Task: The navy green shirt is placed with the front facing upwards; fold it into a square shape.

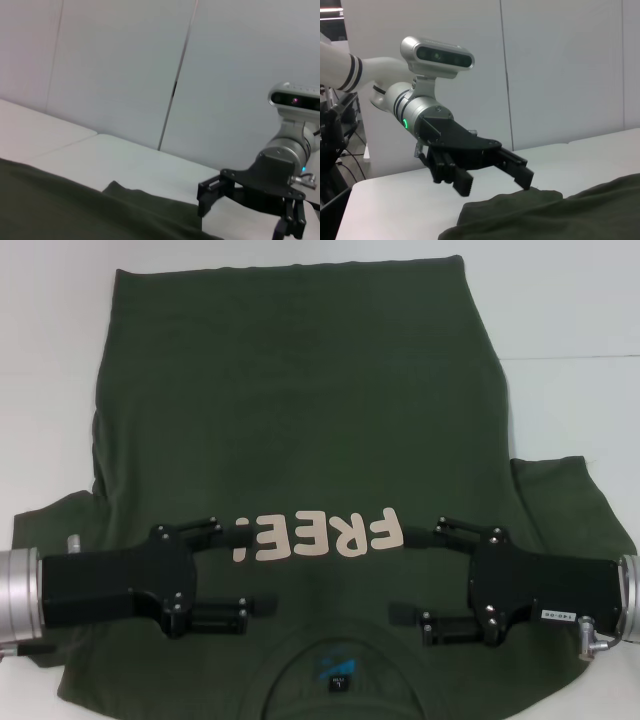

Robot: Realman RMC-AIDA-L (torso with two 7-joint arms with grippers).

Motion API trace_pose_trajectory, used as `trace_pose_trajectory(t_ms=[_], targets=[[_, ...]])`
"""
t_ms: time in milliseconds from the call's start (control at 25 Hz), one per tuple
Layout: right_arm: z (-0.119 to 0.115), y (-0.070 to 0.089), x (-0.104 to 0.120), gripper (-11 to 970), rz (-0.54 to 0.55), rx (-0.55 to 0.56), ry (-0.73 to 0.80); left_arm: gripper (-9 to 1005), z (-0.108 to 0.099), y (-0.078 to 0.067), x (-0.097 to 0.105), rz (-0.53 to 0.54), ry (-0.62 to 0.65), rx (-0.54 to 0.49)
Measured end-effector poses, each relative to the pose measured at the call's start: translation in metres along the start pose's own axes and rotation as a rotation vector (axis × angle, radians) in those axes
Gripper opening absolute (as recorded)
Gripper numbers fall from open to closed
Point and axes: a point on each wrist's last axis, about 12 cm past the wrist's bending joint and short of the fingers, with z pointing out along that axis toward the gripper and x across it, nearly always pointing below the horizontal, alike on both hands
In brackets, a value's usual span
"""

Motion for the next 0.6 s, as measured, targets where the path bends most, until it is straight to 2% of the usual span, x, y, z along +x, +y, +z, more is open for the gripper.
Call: trace_pose_trajectory(t_ms=[600], targets=[[0.009, -0.003, -0.003, 929, 0.008, -0.020, 0.009, 906, -0.007, -0.004, 0.011, -0.022, 0.020, -0.019]])
